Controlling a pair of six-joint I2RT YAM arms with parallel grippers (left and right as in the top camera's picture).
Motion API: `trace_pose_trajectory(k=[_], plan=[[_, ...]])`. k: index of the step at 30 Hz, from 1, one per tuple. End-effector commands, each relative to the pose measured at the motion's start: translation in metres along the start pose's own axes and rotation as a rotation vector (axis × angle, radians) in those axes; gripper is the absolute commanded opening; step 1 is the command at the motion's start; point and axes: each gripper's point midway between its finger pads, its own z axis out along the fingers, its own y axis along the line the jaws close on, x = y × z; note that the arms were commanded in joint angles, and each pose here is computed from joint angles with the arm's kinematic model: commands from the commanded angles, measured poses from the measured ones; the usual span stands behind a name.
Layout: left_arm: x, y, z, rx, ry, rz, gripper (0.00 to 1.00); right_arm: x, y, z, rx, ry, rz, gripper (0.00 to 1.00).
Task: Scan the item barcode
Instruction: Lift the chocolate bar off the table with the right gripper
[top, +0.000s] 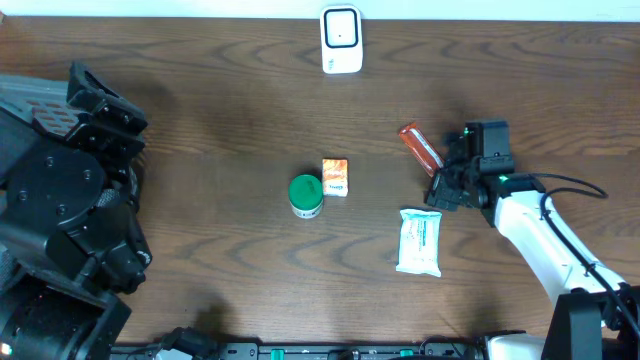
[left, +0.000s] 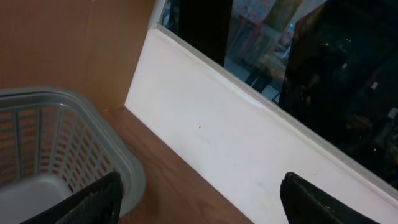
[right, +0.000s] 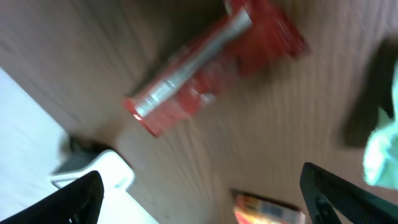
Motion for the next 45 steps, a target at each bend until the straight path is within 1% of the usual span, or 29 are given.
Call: trace_pose_trajectory(k=[1, 6, 9, 12, 16, 20, 21, 22, 23, 25, 27, 28, 30, 31, 32, 33, 35, 36, 37, 39, 40, 42, 45], plan=[[-0.004, 0.004, -0.001, -0.015, -0.014, 0.011, 0.81, -0.022, 0.004, 0.009, -0.009, -0.069, 0.069, 0.98], [-0.004, 0.004, -0.001, -0.015, -0.014, 0.011, 0.81, -0.025, 0.0, 0.033, 0.039, -0.016, 0.101, 0.98], [-0.004, 0.004, -0.001, -0.015, -0.014, 0.011, 0.81, -0.025, -0.004, 0.051, 0.063, 0.02, 0.111, 0.95], [-0.004, 0.004, -0.001, -0.014, -0.015, 0.011, 0.81, -0.026, -0.02, 0.065, 0.135, 0.057, 0.133, 0.92], [-0.004, 0.004, -0.001, -0.014, -0.015, 0.011, 0.81, -0.034, -0.038, 0.074, 0.203, 0.039, 0.155, 0.88], [-0.004, 0.004, -0.001, -0.015, -0.014, 0.011, 0.81, -0.044, -0.059, 0.07, 0.291, -0.007, 0.184, 0.86], [-0.004, 0.004, -0.001, -0.015, -0.014, 0.011, 0.81, -0.046, -0.063, 0.068, 0.308, -0.015, 0.191, 0.78], [-0.004, 0.004, -0.001, -0.014, -0.015, 0.011, 0.81, -0.049, -0.067, 0.066, 0.323, -0.024, 0.199, 0.74], [-0.004, 0.004, -0.001, -0.014, -0.015, 0.011, 0.81, -0.052, -0.072, 0.064, 0.345, -0.033, 0.211, 0.72], [-0.004, 0.004, -0.001, -0.014, -0.015, 0.011, 0.81, -0.056, -0.08, 0.06, 0.383, -0.052, 0.229, 0.8], [-0.004, 0.004, -0.001, -0.015, -0.014, 0.011, 0.81, -0.062, -0.087, 0.056, 0.413, -0.072, 0.247, 0.92], [-0.004, 0.004, -0.001, -0.014, -0.015, 0.011, 0.81, -0.064, -0.089, 0.055, 0.422, -0.078, 0.257, 0.94], [-0.004, 0.004, -0.001, -0.014, -0.014, 0.01, 0.81, -0.071, -0.091, 0.052, 0.439, -0.092, 0.281, 0.95], [-0.004, 0.004, -0.001, -0.014, -0.014, 0.01, 0.81, -0.073, -0.093, 0.05, 0.45, -0.084, 0.293, 0.9], [-0.004, 0.004, -0.001, -0.014, -0.014, 0.01, 0.82, -0.073, -0.094, 0.048, 0.458, -0.081, 0.302, 0.81], [-0.004, 0.004, -0.001, -0.014, -0.014, 0.01, 0.81, -0.075, -0.094, 0.048, 0.461, -0.083, 0.305, 0.75], [-0.004, 0.004, -0.001, -0.014, -0.014, 0.011, 0.82, -0.077, -0.094, 0.048, 0.458, -0.088, 0.291, 0.53], [-0.004, 0.004, -0.001, -0.014, -0.014, 0.01, 0.81, -0.079, -0.093, 0.048, 0.454, -0.093, 0.278, 0.45], [-0.004, 0.004, -0.001, -0.014, -0.014, 0.011, 0.81, -0.081, -0.093, 0.048, 0.45, -0.101, 0.266, 0.33], [-0.004, 0.004, -0.001, -0.014, -0.014, 0.011, 0.81, -0.085, -0.092, 0.048, 0.443, -0.122, 0.241, 0.2], [-0.004, 0.004, -0.001, -0.014, -0.014, 0.01, 0.82, -0.087, -0.091, 0.049, 0.437, -0.132, 0.22, 0.17], [-0.004, 0.004, -0.001, -0.014, -0.014, 0.011, 0.81, -0.092, -0.086, 0.05, 0.415, -0.149, 0.176, 0.01], [-0.004, 0.004, -0.001, -0.014, -0.014, 0.011, 0.81, -0.097, -0.071, 0.056, 0.35, -0.16, 0.079, 0.02]])
